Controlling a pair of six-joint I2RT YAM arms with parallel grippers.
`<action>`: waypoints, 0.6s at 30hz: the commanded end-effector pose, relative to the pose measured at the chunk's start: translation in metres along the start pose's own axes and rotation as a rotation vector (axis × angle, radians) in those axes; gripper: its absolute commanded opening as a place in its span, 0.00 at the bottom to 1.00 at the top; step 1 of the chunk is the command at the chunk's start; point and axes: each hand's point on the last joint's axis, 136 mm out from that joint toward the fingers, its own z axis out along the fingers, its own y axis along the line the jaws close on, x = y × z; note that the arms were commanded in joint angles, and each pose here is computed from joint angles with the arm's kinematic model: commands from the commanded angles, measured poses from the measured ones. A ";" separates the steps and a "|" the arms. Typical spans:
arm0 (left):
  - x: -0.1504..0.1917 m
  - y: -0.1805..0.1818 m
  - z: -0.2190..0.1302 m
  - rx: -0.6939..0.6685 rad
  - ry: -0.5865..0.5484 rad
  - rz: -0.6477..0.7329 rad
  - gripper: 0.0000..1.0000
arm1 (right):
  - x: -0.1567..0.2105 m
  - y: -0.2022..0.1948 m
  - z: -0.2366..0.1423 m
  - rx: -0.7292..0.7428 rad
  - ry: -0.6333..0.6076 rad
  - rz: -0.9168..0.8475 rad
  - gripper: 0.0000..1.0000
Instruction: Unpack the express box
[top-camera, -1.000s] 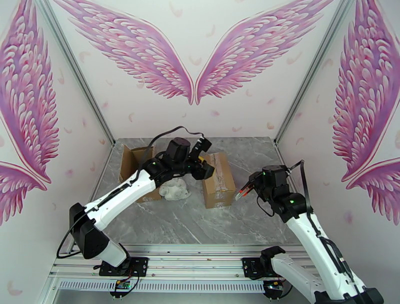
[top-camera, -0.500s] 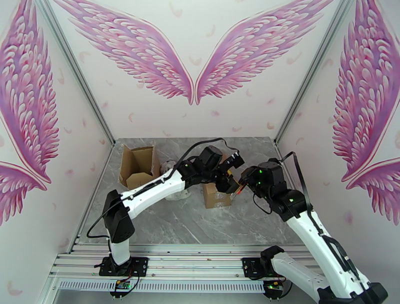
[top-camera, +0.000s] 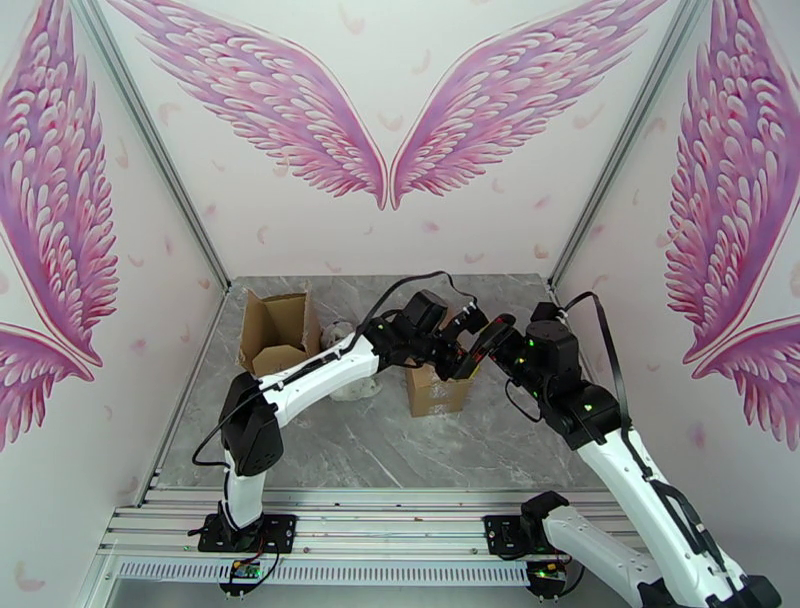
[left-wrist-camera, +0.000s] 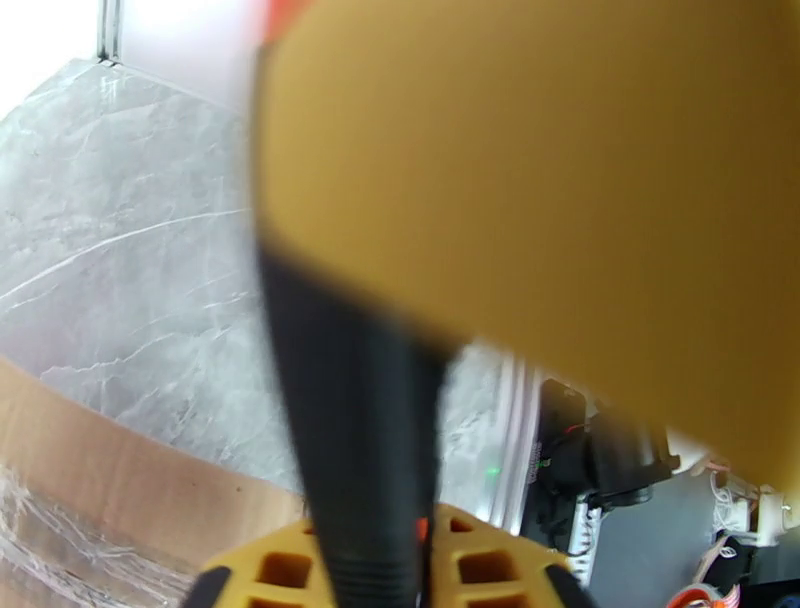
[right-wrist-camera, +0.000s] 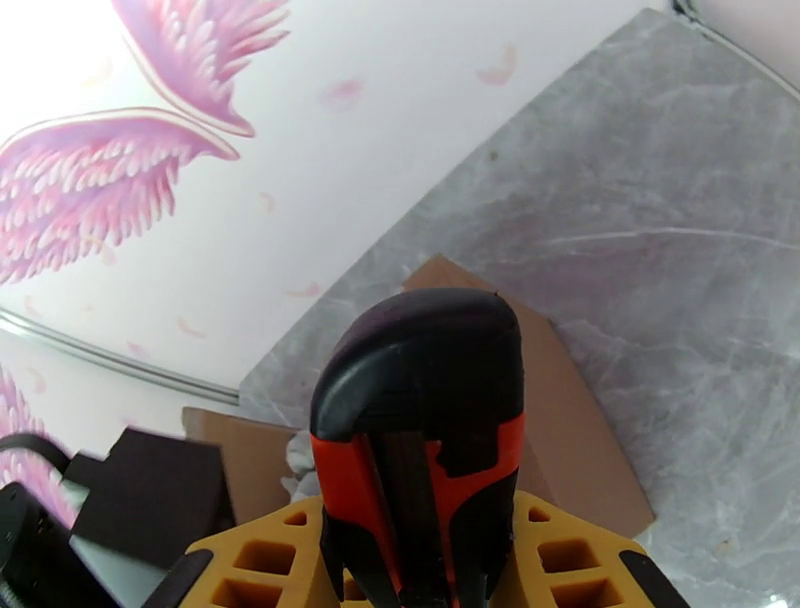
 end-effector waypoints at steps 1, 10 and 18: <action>-0.020 -0.012 -0.004 0.063 -0.043 0.040 0.02 | -0.003 0.020 -0.006 -0.104 -0.019 -0.057 0.40; -0.042 -0.041 -0.054 0.254 -0.078 0.110 0.00 | 0.000 0.034 -0.044 -0.321 -0.059 -0.434 0.73; -0.034 -0.060 -0.075 0.387 -0.032 0.113 0.00 | 0.011 0.062 -0.062 -0.579 0.001 -0.499 0.72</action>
